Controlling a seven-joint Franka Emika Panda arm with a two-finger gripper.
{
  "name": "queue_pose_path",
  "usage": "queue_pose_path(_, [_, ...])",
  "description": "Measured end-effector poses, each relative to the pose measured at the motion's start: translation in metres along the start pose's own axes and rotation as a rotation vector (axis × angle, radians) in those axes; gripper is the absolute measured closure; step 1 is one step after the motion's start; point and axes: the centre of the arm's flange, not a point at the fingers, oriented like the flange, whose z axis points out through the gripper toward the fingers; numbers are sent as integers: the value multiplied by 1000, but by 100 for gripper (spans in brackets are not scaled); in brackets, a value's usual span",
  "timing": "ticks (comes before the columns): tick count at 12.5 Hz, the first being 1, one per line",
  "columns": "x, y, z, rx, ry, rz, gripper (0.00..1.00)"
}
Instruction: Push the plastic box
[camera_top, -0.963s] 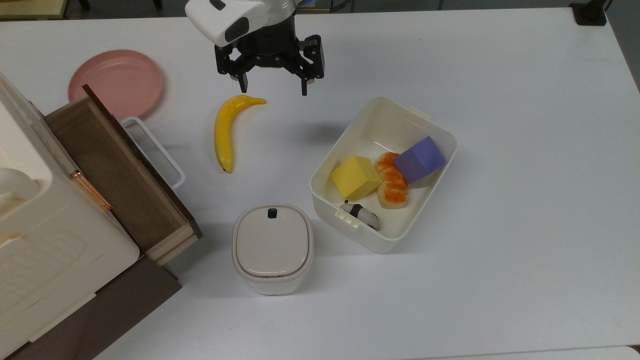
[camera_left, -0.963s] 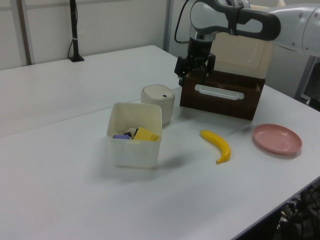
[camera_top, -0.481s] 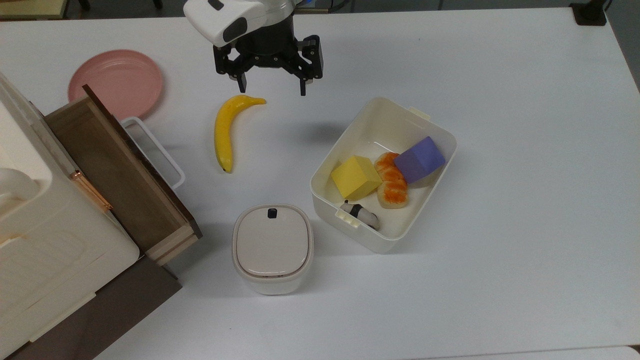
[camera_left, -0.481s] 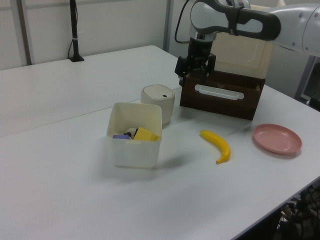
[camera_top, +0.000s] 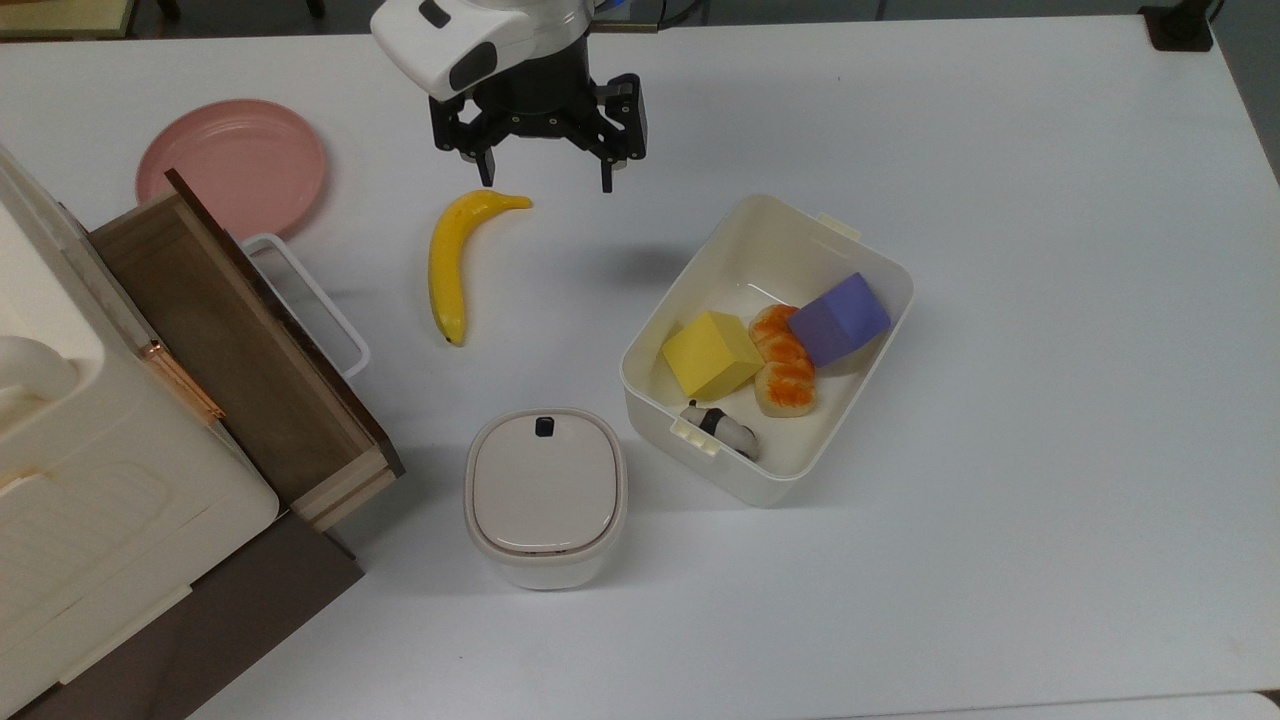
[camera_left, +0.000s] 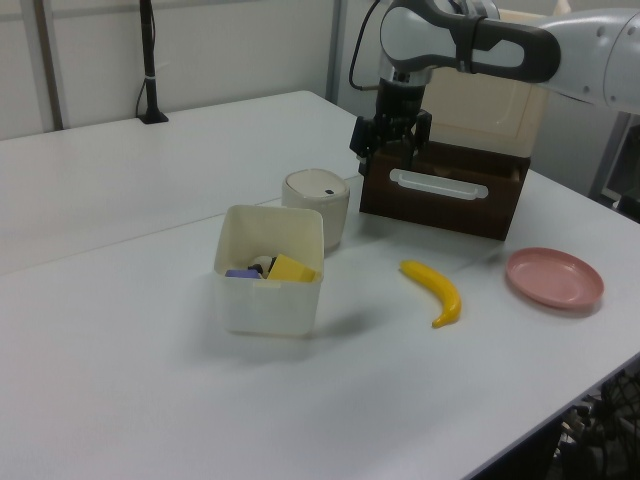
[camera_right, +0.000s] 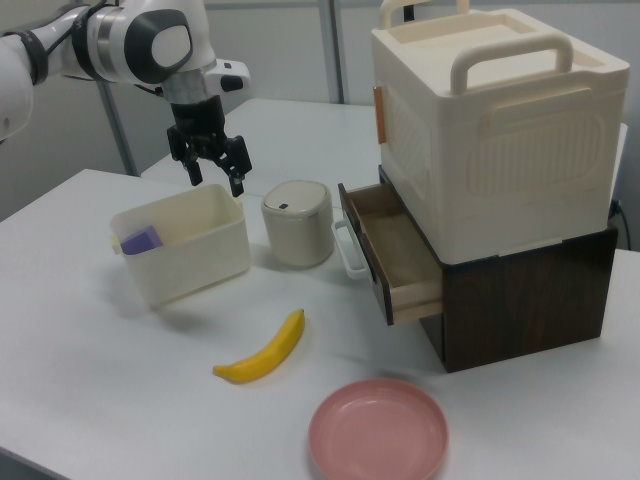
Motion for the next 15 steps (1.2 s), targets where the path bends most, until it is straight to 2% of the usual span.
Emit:
queue_pose_path(1, [0, 0, 0, 0, -4, 0, 0])
queue_pose_path(3, [-1, -1, 1, -1, -12, -64, 0])
queue_pose_path(9, [-4, 0, 16, 8, -48, -537, 0])
queue_pose_path(12, [-5, -2, 25, 21, -65, -813, 0])
queue_pose_path(15, [-9, -10, 51, 31, -107, -948, 0])
